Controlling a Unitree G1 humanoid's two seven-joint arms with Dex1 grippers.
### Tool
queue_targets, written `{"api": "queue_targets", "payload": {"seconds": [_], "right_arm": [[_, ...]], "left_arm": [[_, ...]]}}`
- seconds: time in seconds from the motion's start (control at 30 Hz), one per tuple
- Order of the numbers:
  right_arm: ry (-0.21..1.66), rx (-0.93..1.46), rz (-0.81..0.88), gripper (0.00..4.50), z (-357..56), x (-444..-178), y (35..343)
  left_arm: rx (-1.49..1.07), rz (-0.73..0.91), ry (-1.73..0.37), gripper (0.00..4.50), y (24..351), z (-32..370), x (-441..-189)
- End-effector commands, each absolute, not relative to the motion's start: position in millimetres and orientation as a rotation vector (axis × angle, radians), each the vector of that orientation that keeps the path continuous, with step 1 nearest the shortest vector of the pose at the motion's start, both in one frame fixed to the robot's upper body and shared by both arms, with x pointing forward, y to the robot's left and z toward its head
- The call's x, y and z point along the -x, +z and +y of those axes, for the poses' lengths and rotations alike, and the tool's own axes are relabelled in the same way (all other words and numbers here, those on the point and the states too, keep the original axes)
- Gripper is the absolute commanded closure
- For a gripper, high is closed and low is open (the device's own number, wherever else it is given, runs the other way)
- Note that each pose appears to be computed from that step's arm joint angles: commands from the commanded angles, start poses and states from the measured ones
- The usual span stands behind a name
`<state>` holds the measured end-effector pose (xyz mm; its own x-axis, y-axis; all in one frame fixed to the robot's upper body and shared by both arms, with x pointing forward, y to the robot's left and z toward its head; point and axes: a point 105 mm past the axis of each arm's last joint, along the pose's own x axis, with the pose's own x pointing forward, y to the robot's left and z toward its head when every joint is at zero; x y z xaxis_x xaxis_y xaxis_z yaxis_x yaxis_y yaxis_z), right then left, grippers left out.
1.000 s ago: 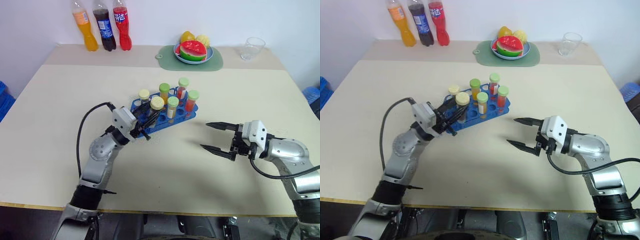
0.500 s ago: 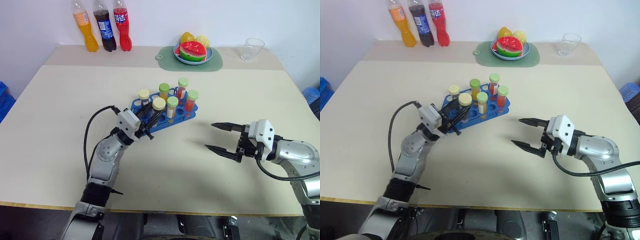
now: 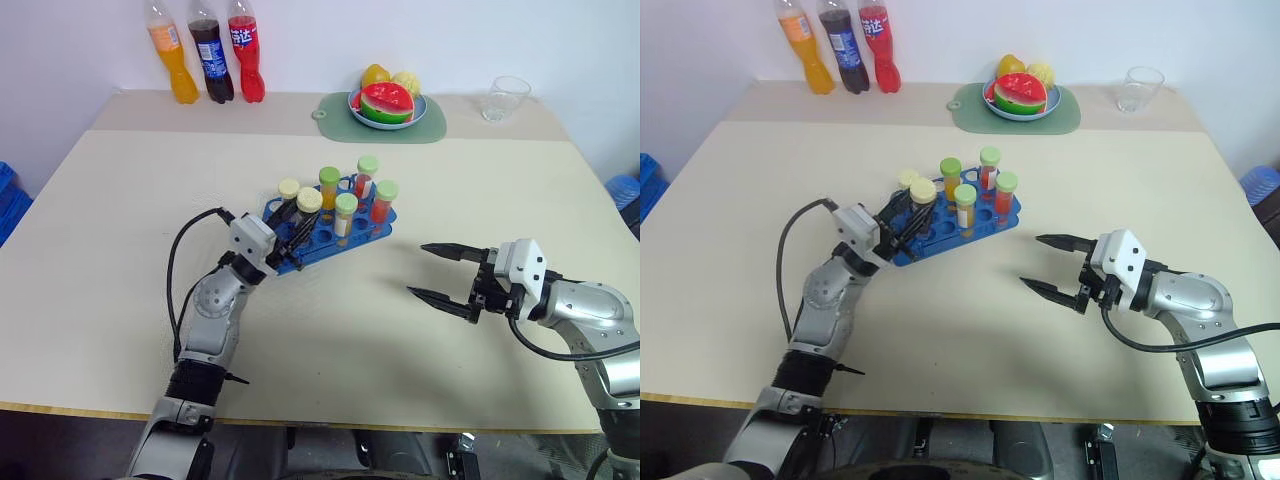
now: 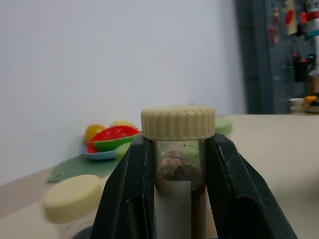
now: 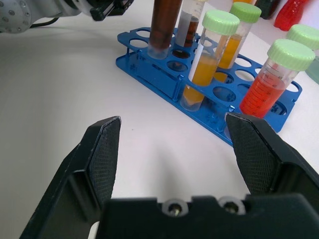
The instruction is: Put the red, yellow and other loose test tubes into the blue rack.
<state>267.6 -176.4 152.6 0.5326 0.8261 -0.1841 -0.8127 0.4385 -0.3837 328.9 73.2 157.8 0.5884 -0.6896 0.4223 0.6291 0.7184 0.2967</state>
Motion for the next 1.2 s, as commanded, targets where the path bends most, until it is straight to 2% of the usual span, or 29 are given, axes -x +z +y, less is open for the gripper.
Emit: {"api": "queue_targets", "payload": {"seconds": [0.03,0.23,0.47,0.5,0.63,0.8,0.9,1.0,1.2], "right_arm": [[1.006,0.475,-0.082,0.80,-174,-265,162],[0.994,0.467,-0.082,0.80,-174,-263,159],[0.983,0.454,-0.084,0.80,-175,-266,155],[0.978,0.447,-0.085,0.80,-175,-266,154],[0.925,0.407,-0.098,0.80,-174,-273,155],[0.739,0.394,-0.086,0.80,-195,-281,143],[0.661,0.376,-0.068,0.80,-212,-276,138],[0.602,0.333,-0.061,0.80,-224,-267,143],[0.513,0.274,-0.056,0.80,-237,-263,148]], "left_arm": [[-0.117,-0.530,-0.789,3.66,155,69,-331],[-0.046,-0.485,-0.823,3.66,149,70,-334],[0.009,-0.485,-0.791,0.28,157,77,-335],[-0.001,-0.482,-0.804,0.09,158,78,-332],[-0.068,-0.459,-0.787,0.09,159,91,-323],[-0.075,-0.398,-0.626,0.09,154,144,-314],[-0.108,-0.304,-0.614,0.09,143,174,-300],[-0.130,-0.269,-0.609,0.09,148,199,-285],[-0.116,-0.190,-0.645,0.09,153,211,-274]]}}
